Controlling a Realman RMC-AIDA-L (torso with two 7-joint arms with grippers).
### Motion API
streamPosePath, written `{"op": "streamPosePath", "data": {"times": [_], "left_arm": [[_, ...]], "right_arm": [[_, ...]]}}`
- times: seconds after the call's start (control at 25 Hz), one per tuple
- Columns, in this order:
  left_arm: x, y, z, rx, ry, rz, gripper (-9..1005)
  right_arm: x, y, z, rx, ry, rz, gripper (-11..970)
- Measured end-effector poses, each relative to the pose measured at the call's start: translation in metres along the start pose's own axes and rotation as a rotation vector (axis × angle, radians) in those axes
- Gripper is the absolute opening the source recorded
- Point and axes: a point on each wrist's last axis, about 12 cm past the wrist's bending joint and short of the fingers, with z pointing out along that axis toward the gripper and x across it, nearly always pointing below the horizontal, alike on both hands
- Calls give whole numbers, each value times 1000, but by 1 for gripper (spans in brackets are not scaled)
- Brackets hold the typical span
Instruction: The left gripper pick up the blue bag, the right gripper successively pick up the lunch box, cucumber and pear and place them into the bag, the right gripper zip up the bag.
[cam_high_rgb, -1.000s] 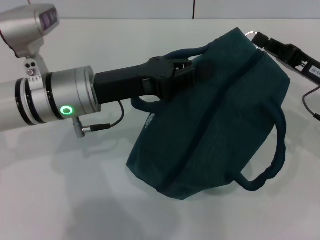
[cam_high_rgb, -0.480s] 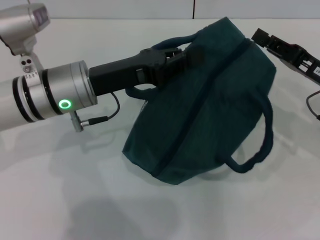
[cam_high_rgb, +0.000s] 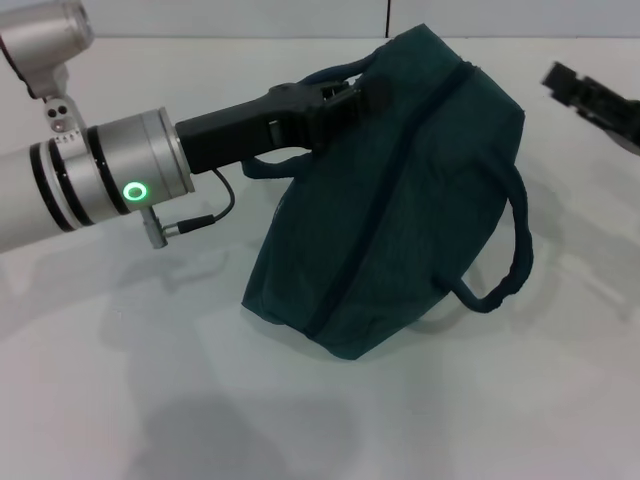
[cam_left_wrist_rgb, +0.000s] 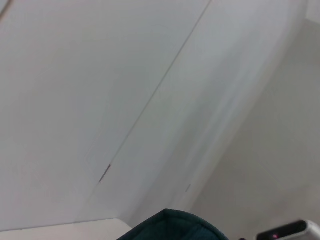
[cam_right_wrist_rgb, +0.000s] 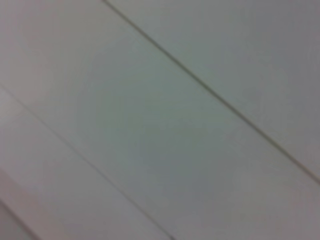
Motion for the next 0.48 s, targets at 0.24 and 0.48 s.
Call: {"op": "streamPosePath", "data": {"times": [0.24, 0.48], "left_arm": [[-3, 4, 5, -30, 6, -2, 56], [0, 11, 15, -68, 37, -53, 56]], "right_arm": [[-9, -7, -31, 65, -66, -7, 686], [-11, -10, -48, 103, -121, -8, 868]]}}
